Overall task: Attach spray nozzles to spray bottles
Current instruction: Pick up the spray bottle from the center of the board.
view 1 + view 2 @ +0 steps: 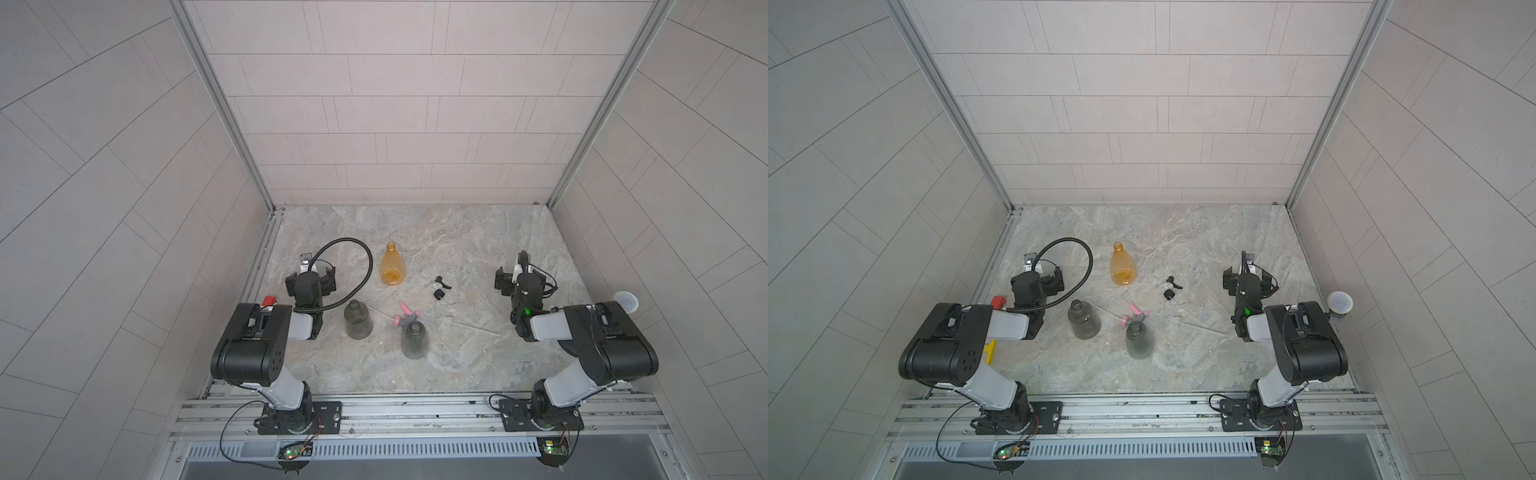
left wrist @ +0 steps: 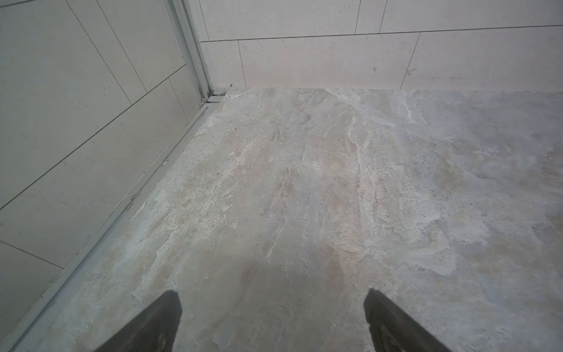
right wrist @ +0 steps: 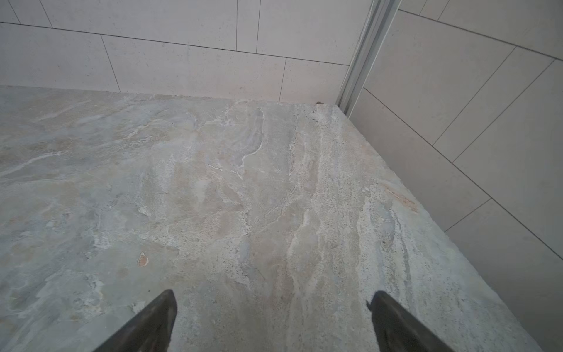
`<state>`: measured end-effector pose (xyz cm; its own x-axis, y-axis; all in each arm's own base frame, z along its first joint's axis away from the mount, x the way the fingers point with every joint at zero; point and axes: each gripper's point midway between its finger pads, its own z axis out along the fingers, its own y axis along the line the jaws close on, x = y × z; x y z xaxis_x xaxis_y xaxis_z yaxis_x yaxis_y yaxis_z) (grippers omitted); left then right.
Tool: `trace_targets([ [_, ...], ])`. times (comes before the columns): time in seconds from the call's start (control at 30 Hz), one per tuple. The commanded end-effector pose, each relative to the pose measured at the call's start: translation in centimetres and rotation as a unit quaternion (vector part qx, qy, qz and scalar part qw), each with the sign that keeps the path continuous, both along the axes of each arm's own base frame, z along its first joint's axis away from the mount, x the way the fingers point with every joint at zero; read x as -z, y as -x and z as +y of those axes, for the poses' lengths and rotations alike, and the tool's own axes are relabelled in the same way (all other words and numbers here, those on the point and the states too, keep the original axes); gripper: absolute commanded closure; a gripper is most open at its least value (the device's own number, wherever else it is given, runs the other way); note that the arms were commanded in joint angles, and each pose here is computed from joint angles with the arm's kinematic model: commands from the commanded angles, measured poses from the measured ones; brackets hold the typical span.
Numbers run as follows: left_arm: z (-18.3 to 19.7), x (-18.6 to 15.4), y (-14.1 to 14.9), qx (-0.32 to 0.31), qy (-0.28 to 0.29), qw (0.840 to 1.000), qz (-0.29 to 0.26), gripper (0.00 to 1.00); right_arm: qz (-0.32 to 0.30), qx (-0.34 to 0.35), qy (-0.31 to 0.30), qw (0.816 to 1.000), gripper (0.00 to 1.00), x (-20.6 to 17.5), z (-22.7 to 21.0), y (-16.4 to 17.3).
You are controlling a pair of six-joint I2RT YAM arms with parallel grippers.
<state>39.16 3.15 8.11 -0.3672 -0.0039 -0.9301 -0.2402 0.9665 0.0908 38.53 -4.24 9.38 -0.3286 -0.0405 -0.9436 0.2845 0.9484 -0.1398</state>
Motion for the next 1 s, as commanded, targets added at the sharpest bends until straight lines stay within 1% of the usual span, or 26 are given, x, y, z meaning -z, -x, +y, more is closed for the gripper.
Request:
trace_targets([
  [0.0,-0.17,-0.69,-0.39,0.001,-0.007,1.0,-0.008,0.0,-0.003,0.002,0.006,1.0,0.0,-0.06,-0.1,0.05],
  [0.97,-0.2,-0.77,-0.25,-0.002,-0.014,1.0,-0.011,0.0,-0.003,0.002,0.006,1.0,0.0,-0.08,-0.07,0.05],
])
